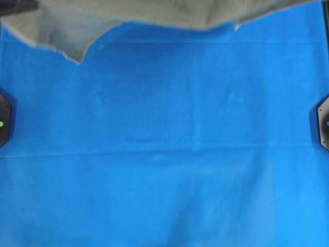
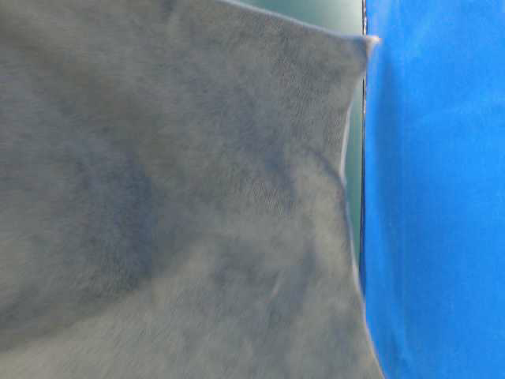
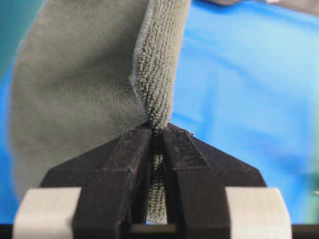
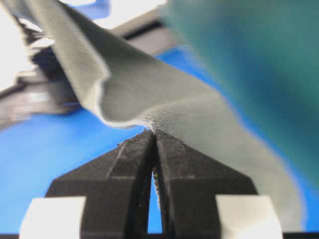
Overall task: Fold a large towel.
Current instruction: 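Lift the towel with both grippers and shake it out upward, then lay the towel flat on the table, pulling it toward the far edge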
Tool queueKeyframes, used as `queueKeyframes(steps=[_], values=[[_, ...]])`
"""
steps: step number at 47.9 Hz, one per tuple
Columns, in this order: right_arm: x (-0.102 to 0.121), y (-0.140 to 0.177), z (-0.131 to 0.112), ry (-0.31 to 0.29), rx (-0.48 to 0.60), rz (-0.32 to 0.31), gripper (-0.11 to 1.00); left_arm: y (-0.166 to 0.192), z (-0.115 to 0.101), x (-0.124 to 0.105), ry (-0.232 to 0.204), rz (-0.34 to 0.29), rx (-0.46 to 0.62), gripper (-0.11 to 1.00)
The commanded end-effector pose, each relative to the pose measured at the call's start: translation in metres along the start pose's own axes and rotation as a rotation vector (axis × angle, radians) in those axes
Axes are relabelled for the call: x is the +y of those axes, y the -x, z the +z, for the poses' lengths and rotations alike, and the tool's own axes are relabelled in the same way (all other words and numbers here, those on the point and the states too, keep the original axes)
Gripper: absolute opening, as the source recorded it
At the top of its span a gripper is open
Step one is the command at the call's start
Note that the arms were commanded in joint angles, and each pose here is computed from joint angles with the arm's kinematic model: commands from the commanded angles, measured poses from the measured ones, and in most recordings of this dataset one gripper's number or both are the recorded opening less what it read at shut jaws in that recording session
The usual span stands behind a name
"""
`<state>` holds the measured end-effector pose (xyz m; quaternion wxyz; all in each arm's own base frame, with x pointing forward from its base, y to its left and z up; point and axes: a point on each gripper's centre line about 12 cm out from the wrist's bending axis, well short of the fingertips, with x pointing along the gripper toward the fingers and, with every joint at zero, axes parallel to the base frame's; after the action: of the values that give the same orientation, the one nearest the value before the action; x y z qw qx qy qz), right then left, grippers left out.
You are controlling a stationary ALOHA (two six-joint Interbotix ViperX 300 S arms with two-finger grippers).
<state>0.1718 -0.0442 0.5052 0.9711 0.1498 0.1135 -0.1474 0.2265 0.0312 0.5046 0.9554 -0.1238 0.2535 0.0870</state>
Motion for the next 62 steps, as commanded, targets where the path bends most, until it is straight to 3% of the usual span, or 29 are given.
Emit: queueKeyframes(steps=[1,9,15,18,24,31,37,45,55,62], values=[[0.019,0.01,0.007,-0.023,-0.022,0.122,0.01,0.021,0.003,-0.019,0.041,-0.087,-0.04,0.03],[0.044,0.021,0.011,-0.097,-0.042,0.295,0.01,0.037,-0.004,-0.038,0.168,-0.184,-0.024,0.03],[0.054,0.024,0.014,-0.133,-0.063,0.366,0.01,0.041,-0.009,-0.05,0.241,-0.232,0.018,0.03],[0.056,0.024,0.015,-0.137,-0.068,0.382,0.01,0.046,-0.007,-0.053,0.264,-0.251,0.013,0.03],[0.056,0.027,0.018,-0.135,-0.088,0.383,0.01,0.057,0.003,-0.053,0.268,-0.263,-0.023,0.03],[0.05,0.029,0.018,-0.119,-0.099,0.343,0.01,0.053,0.005,-0.041,0.285,-0.192,-0.028,0.03],[0.03,0.024,0.016,-0.121,-0.093,0.202,0.01,0.042,0.002,-0.007,0.341,-0.018,-0.005,0.03],[-0.012,-0.001,-0.017,-0.156,0.04,-0.087,0.01,0.0,-0.024,0.037,0.356,0.168,0.083,0.03],[-0.062,-0.036,-0.077,-0.168,0.217,-0.364,0.01,-0.063,-0.075,0.085,0.38,0.299,0.197,0.03],[-0.103,-0.048,-0.096,-0.1,0.253,-0.573,0.01,-0.091,-0.093,0.12,0.311,0.357,0.176,0.03]])
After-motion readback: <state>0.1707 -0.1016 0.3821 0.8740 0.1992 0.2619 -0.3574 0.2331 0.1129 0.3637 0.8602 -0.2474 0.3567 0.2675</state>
